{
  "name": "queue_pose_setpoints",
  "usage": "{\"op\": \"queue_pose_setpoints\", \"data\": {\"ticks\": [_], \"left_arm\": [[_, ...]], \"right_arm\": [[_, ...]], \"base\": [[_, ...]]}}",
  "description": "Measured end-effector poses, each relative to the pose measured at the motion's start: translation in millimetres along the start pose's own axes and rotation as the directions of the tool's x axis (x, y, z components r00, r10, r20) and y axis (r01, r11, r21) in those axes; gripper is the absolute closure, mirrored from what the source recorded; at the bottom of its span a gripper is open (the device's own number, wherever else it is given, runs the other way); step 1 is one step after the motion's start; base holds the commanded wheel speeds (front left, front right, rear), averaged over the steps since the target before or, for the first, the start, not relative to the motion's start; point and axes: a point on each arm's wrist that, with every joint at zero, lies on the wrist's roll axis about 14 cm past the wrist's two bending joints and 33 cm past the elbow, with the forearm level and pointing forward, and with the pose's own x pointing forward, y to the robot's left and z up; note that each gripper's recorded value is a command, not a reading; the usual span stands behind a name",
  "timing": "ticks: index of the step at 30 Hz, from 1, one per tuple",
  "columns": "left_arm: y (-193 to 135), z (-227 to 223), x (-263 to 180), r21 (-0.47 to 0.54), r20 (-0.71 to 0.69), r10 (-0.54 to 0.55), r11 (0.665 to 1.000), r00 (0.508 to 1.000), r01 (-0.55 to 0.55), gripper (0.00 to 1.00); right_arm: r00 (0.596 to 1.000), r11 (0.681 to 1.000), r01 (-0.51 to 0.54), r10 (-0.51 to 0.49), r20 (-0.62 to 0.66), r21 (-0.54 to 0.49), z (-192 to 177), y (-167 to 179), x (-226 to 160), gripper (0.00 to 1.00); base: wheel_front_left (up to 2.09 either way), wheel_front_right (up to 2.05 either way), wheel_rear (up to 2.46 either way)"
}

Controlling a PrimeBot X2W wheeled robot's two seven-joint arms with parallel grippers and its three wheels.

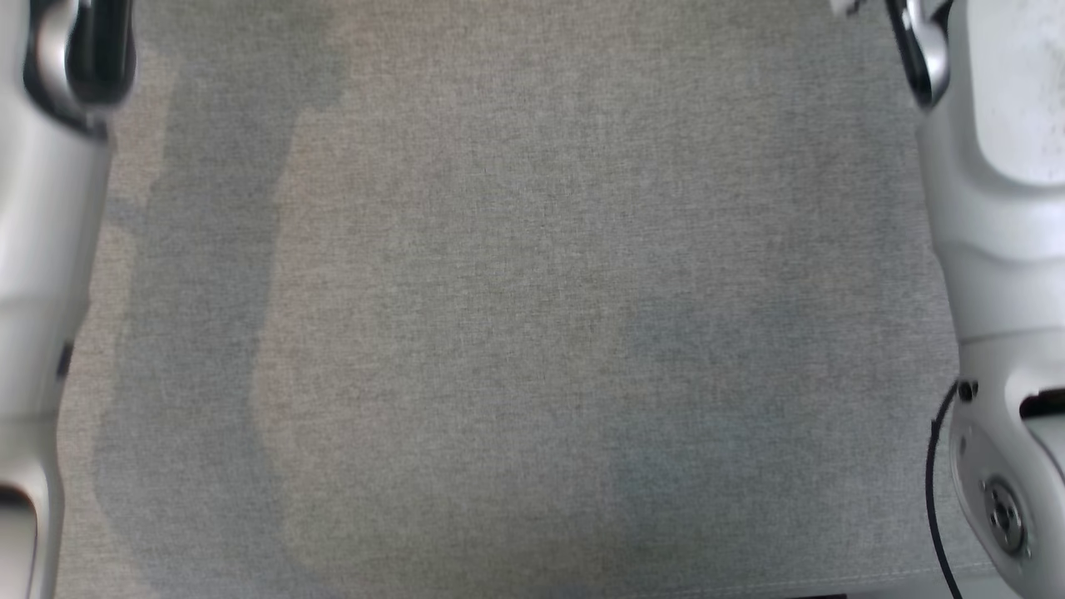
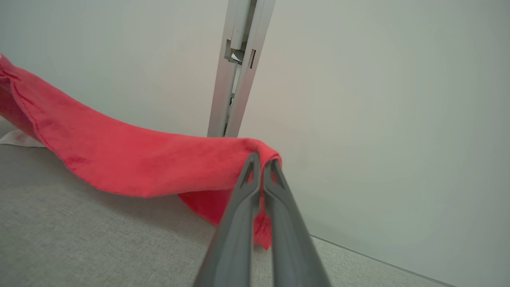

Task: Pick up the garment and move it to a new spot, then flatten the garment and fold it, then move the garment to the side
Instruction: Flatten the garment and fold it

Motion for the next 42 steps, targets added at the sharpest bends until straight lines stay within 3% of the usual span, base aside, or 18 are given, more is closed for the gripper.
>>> {"op": "queue_pose_setpoints", "data": {"ticks": [15,24,35,42], "left_arm": [[-30,4,-155,-0.171,-0.048,0.117,0.977,0.992,-0.124,1.0],[-61,36,-230,-0.196,-0.037,0.175,0.964,0.984,-0.179,1.0],[-89,55,-294,-0.22,-0.044,0.226,0.948,0.973,-0.23,1.0],[-89,39,-312,-0.245,-0.116,0.251,0.93,0.961,-0.273,1.0]], "right_arm": [[0.999,0.986,0.032,-0.024,-0.046,0.166,5,6,-120,1.0],[0.997,0.976,0.071,-0.069,-0.016,0.208,46,7,-192,1.0],[0.994,0.965,0.107,-0.095,-0.06,0.241,73,17,-273,1.0],[0.984,0.952,0.135,-0.096,-0.151,0.275,57,18,-295,1.0]], "base": [[0.0,0.0,0.0],[0.0,0.0,0.0],[0.0,0.0,0.0],[0.0,0.0,0.0]]}}
